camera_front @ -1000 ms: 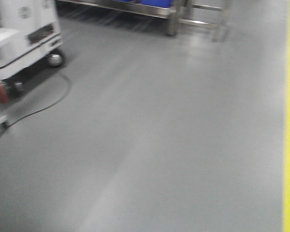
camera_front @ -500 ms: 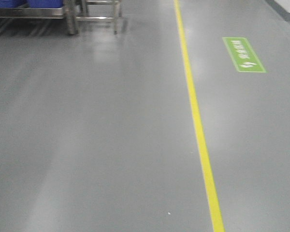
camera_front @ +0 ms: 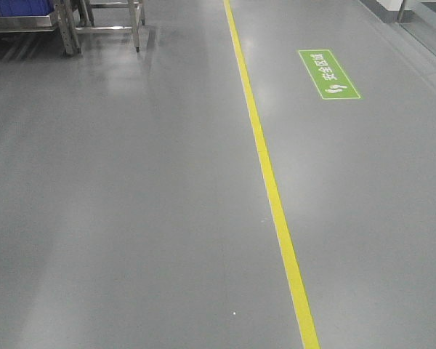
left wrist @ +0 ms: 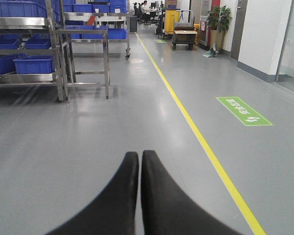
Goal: Pour parts from conveyor to right shelf
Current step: 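Drive the base away from the conveyor holding the block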
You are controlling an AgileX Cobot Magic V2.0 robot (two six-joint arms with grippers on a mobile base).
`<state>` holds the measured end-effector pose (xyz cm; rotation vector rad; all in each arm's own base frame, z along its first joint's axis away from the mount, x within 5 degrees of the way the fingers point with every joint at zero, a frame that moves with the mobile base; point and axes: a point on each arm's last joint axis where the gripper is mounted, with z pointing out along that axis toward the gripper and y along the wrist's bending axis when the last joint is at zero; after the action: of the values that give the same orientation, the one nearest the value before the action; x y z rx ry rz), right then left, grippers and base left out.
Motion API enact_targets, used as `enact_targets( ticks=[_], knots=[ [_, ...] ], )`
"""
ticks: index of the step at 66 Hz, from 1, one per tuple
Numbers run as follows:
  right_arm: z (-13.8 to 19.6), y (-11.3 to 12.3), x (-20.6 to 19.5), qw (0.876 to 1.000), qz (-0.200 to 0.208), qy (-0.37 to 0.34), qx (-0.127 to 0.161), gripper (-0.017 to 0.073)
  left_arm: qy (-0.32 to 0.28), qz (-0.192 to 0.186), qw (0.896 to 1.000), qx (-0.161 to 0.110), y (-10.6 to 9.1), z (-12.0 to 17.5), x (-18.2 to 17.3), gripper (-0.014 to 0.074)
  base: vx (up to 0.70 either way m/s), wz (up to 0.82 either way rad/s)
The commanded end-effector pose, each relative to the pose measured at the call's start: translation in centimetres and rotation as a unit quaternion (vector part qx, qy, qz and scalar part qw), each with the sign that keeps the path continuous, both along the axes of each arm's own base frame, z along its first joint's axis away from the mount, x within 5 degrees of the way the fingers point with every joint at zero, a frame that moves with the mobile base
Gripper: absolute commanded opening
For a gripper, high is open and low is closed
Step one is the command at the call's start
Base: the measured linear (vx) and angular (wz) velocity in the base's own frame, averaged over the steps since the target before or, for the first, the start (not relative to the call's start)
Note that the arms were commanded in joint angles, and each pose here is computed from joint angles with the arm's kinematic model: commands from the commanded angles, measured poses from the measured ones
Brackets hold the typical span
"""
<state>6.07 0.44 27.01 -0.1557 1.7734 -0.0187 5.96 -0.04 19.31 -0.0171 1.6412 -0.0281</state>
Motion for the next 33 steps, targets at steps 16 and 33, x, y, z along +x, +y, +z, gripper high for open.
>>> enact_targets(
  ticks=[16,33],
  knots=[
    [1.65,0.0,0.11,0.999,0.0,-0.051,-0.001,-0.0006,-0.041,-0.003,0.999,-0.009,-0.04,1.29,0.09,-0.0006,0.05,0.08],
    [1.65,0.0,0.11,0.999,0.0,-0.051,-0.001,-0.0006,-0.041,-0.003,0.999,-0.009,-0.04,1.29,0.09,-0.0006,0.09,0.08]
  ],
)
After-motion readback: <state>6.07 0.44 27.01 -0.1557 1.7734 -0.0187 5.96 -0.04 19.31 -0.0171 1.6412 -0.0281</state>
